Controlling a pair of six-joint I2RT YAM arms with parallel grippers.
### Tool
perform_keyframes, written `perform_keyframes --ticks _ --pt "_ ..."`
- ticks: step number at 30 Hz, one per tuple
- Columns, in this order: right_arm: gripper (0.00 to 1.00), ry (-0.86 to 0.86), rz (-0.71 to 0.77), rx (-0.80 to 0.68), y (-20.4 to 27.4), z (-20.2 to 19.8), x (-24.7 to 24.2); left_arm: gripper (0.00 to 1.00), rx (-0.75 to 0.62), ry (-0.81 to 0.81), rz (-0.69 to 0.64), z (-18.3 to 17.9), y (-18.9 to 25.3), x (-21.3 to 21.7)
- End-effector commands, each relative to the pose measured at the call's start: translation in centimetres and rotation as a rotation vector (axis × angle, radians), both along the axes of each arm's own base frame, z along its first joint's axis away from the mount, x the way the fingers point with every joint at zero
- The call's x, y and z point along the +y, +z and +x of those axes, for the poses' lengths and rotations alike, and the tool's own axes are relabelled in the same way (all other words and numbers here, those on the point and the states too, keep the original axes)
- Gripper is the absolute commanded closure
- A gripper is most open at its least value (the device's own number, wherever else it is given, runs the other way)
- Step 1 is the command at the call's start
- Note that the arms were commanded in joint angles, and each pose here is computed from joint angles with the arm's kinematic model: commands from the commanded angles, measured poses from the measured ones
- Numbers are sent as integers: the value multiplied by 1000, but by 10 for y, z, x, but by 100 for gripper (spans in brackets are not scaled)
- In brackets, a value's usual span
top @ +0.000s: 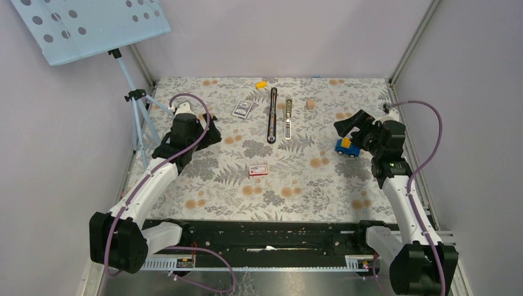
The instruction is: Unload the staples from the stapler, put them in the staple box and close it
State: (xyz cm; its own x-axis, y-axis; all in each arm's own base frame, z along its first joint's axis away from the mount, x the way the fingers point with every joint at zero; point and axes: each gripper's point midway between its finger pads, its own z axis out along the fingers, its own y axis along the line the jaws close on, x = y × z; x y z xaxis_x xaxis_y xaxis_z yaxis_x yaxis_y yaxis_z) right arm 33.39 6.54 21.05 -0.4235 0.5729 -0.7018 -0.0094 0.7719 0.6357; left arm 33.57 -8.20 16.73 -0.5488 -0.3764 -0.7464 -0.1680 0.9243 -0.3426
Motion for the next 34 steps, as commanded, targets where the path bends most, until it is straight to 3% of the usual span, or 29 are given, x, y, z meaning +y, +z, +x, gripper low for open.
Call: perform_keyframes --ticks 1,34 --pt "0 -83 -26 -35 0 5 -14 1 -75 15 -4 9 16 3" --pt "0 -42 -3 38 -28 24 -7 1 -78 -51 -69 23 13 1"
